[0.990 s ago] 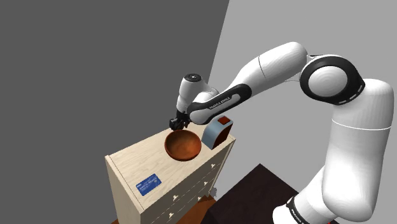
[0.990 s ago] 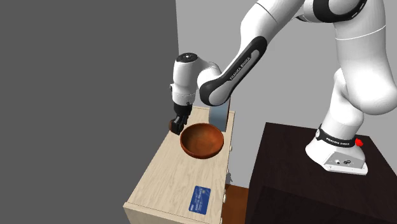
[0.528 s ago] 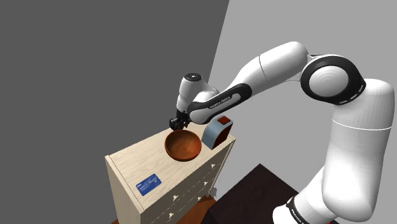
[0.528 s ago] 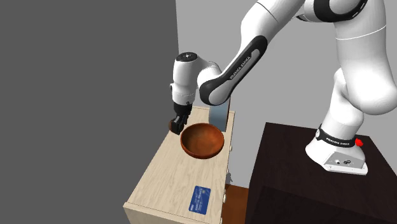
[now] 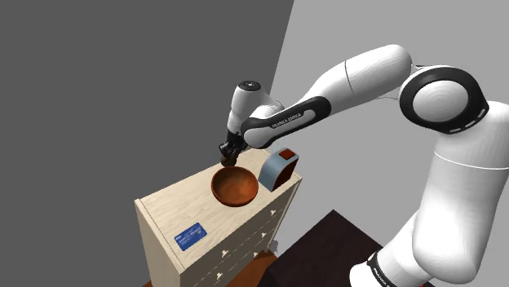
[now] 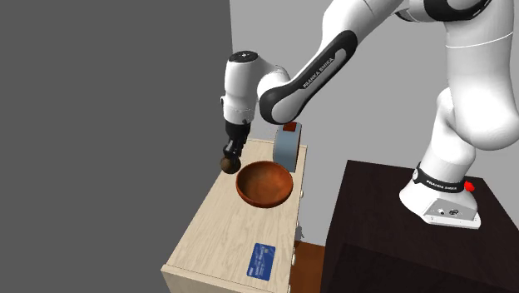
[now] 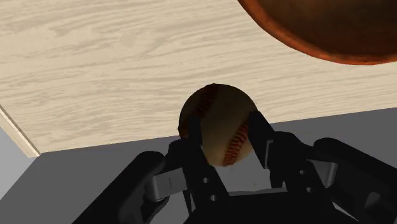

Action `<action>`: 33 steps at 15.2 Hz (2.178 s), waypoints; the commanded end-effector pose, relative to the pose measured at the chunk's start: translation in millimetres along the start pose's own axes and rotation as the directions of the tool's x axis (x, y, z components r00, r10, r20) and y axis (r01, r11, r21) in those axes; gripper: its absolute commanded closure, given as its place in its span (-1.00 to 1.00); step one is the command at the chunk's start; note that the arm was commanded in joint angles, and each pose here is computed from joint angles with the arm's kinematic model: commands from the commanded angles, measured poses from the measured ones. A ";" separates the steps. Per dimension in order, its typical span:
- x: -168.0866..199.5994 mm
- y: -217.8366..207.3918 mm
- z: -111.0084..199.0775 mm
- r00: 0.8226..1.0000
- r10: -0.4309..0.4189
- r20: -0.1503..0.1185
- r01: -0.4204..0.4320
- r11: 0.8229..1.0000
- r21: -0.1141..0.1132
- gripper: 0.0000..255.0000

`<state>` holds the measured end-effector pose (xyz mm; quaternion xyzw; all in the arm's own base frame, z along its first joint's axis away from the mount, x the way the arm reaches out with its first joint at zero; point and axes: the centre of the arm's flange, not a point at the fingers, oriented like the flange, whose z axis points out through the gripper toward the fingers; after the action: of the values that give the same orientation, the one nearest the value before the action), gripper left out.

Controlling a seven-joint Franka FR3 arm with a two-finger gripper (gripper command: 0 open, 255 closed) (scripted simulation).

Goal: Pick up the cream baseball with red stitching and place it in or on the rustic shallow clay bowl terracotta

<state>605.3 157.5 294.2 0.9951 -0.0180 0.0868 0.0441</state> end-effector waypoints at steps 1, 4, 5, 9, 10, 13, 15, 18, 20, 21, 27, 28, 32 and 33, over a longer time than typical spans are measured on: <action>-0.2 1.8 -6.8 1.000 0.001 0.008 -0.001 1.000 -0.003 1.00; 2.5 3.2 -22.3 1.000 0.001 0.008 -0.001 1.000 -0.003 1.00; 3.5 3.6 -27.5 1.000 0.001 0.008 -0.001 1.000 -0.003 1.00; 18.0 -40.6 4.5 0.997 0.079 -0.010 -0.078 0.957 -0.278 -1.00; 26.8 -58.7 22.7 0.993 0.115 -0.026 -0.116 0.906 -0.408 -1.00; 27.0 -55.0 33.2 0.993 0.116 -0.027 -0.117 0.903 -0.413 -1.00; 26.7 -50.7 42.8 0.993 0.116 -0.027 -0.117 0.903 -0.413 -1.00; 26.3 -42.9 60.0 0.993 0.116 -0.027 -0.117 0.903 -0.413 -1.00; 26.3 -42.9 60.0 0.993 0.116 -0.027 -0.117 0.903 -0.413 -1.00; 26.3 -42.9 60.0 0.993 0.116 -0.027 -0.117 0.903 -0.413 -1.00; 26.3 -42.8 60.0 0.993 0.116 -0.027 -0.117 0.903 -0.413 1.00; 26.3 -42.8 60.0 0.993 0.116 -0.027 -0.117 0.903 -0.413 1.00; 26.3 -42.9 60.0 0.993 0.116 -0.027 -0.117 0.903 -0.413 1.00; 26.3 -42.9 60.1 0.993 0.116 -0.027 -0.117 0.903 -0.413 1.00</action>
<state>643.3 194.1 236.6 0.9601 -0.0955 0.0846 0.2487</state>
